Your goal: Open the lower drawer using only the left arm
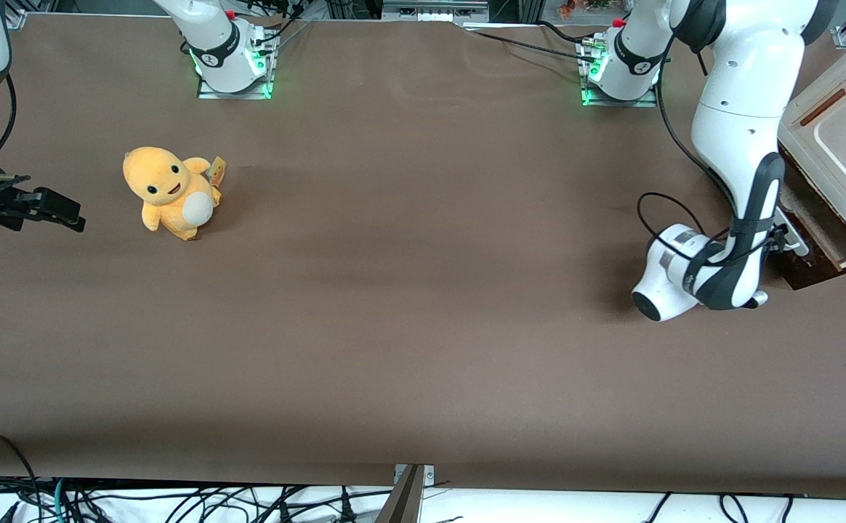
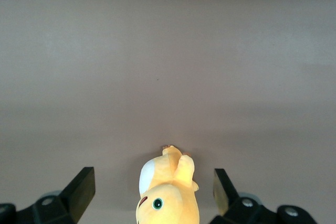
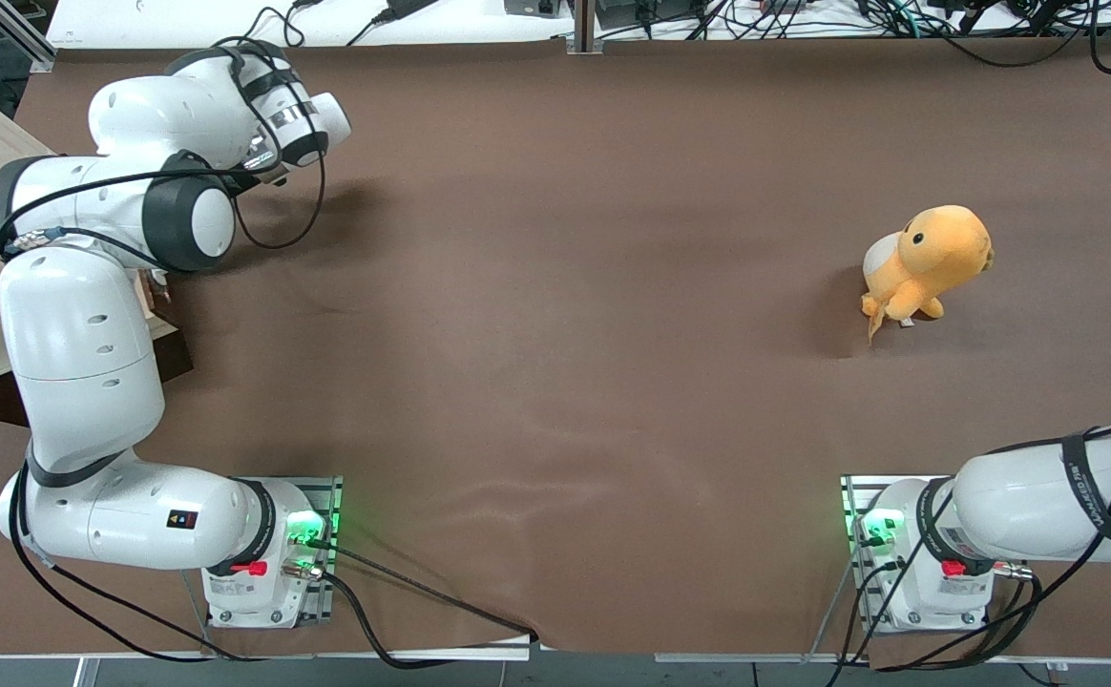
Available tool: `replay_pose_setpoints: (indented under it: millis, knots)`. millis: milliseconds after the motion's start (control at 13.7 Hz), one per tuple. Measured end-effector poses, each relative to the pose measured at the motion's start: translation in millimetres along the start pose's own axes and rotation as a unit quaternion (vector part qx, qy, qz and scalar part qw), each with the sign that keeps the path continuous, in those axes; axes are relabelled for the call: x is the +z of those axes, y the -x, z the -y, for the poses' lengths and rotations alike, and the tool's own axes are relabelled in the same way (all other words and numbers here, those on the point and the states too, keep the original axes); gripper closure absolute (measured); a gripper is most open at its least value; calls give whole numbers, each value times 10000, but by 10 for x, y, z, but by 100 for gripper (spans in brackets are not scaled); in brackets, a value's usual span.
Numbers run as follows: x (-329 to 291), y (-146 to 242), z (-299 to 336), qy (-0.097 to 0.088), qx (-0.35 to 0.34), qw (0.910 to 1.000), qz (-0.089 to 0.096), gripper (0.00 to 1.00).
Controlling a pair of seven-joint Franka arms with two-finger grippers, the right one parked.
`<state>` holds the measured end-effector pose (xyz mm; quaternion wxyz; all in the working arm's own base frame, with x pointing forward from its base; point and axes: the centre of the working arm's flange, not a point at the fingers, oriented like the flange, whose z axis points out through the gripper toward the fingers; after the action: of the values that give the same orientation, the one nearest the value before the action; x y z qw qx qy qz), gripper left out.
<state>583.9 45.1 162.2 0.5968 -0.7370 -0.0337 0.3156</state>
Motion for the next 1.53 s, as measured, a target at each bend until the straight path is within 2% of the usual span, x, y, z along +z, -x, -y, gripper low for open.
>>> replay_pose_setpoints:
  millis: [292, 365, 584, 657, 730, 803, 876, 949, 1022, 1095, 1168, 1241, 1314, 1387, 1460, 1533]
  knots:
    - [-219, 29, -59, 35, -1, 10000, -88, 73]
    - [-248, 43, -71, 45, 91, 9999, -90, 67]
    - [-341, 77, -50, 36, 143, 9998, -117, 37]
    - [-385, 72, -8, 104, 134, 9998, -134, 29]
    - [-452, 70, 58, 281, 163, 9994, -124, 15]
    - [-528, 67, 148, 492, 179, 9986, -120, 6]
    - [-624, 70, 273, 806, 181, 9965, -108, 0]
    - [-723, 84, 422, 1223, 190, 9923, -80, 0]
    - [-823, 103, 609, 1772, 194, 9840, -33, 0]
    - [-899, 125, 843, 2395, 175, 9707, 14, 0]
    - [-934, 142, 1112, 3075, 150, 9514, 69, 0]
    - [-929, 164, 1429, 3834, 119, 9234, 125, 0]
    - [-882, 193, 1777, 4596, 104, 8880, 144, 0]
    - [-788, 223, 2140, 5312, 129, 8471, 69, 0]
    - [-657, 272, 2516, 5908, 181, 8065, -132, 0]
    - [-510, 353, 2869, 6345, 258, 7714, -409, 0]
